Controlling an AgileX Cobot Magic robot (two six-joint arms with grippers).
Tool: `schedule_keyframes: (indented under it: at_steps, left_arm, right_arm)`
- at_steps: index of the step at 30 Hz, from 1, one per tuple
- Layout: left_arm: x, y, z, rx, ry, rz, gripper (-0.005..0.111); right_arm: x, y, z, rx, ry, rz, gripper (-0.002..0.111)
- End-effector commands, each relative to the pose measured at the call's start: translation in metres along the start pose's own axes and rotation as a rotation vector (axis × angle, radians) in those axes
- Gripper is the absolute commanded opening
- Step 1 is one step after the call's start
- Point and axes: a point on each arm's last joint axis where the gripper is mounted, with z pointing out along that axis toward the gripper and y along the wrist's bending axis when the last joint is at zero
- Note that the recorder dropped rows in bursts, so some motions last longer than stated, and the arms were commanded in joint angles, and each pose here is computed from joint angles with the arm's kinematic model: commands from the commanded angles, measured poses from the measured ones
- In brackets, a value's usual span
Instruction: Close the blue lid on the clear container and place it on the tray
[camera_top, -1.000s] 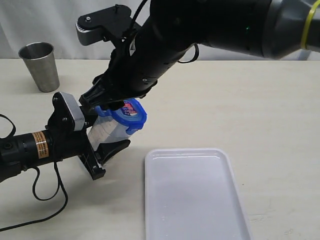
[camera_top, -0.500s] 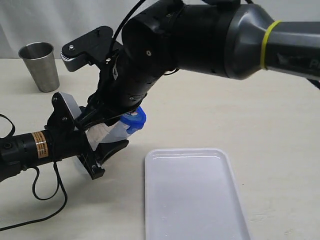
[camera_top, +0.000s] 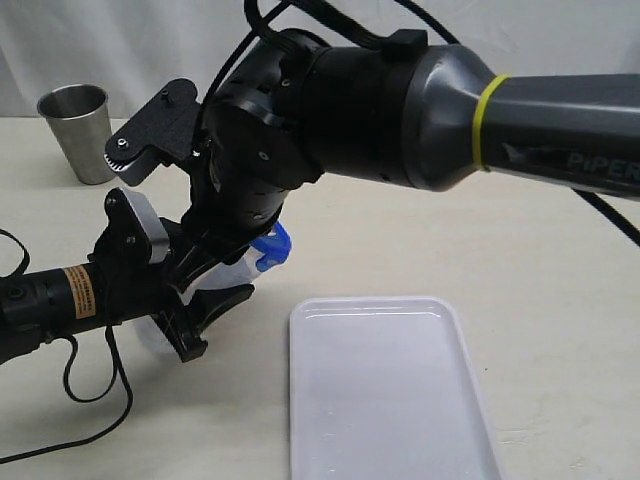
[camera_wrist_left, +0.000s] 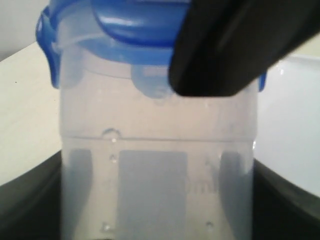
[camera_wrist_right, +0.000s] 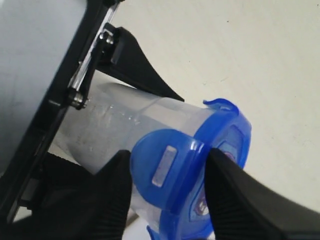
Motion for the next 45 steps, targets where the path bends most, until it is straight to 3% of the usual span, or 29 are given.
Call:
schedule_keyframes:
  at_steps: [1,7,10,12,17,23,29,33,37,45]
  left_arm:
    - [-0.012,0.0,0.0,0.005,-0.114,0.012,0.0]
    - [-0.013,0.0,0.0,0.005,-0.116,0.012,0.0]
    - [-0.013,0.0,0.0,0.005,-0.116,0.012,0.0]
    - [-0.013,0.0,0.0,0.003,-0.116,0.011,0.0]
    - [-0.012,0.0,0.0,0.003,-0.113,0.011,0.0]
    - [-0.012,0.0,0.0,0.003,-0.111,0.011,0.0]
    - [-0.012,0.0,0.0,0.003,-0.111,0.011,0.0]
    - [-0.013,0.001,0.0,0.002,-0.115,0.01,0.0]
    - [-0.013,0.001,0.0,0.002,-0.115,0.01,0.0]
    - [-0.013,0.001,0.0,-0.002,-0.115,0.008,0.0]
  right_arm:
    - [0.006,0.006,0.013,0.012,0.057,-0.041,0.011]
    - [0.005,0.007,0.012,0.004,0.047,-0.039,0.013]
    - [0.002,0.01,0.008,-0.043,0.051,-0.046,0.027]
    - [-0.006,0.008,0.0,-0.057,0.04,-0.018,0.042]
    - [-0.016,-0.004,-0.016,-0.064,0.053,0.034,0.056]
    - [-0.009,-0.039,-0.015,-0.327,0.056,0.225,0.057]
    - [-0.012,-0.052,-0.021,-0.602,-0.07,0.285,0.057]
    - [-0.009,-0.055,-0.018,-0.542,-0.038,0.285,0.054]
    - [-0.002,-0.063,-0.01,-0.424,0.028,0.303,0.042]
    - [0.0,-0.056,0.002,-0.366,0.083,0.283,0.043]
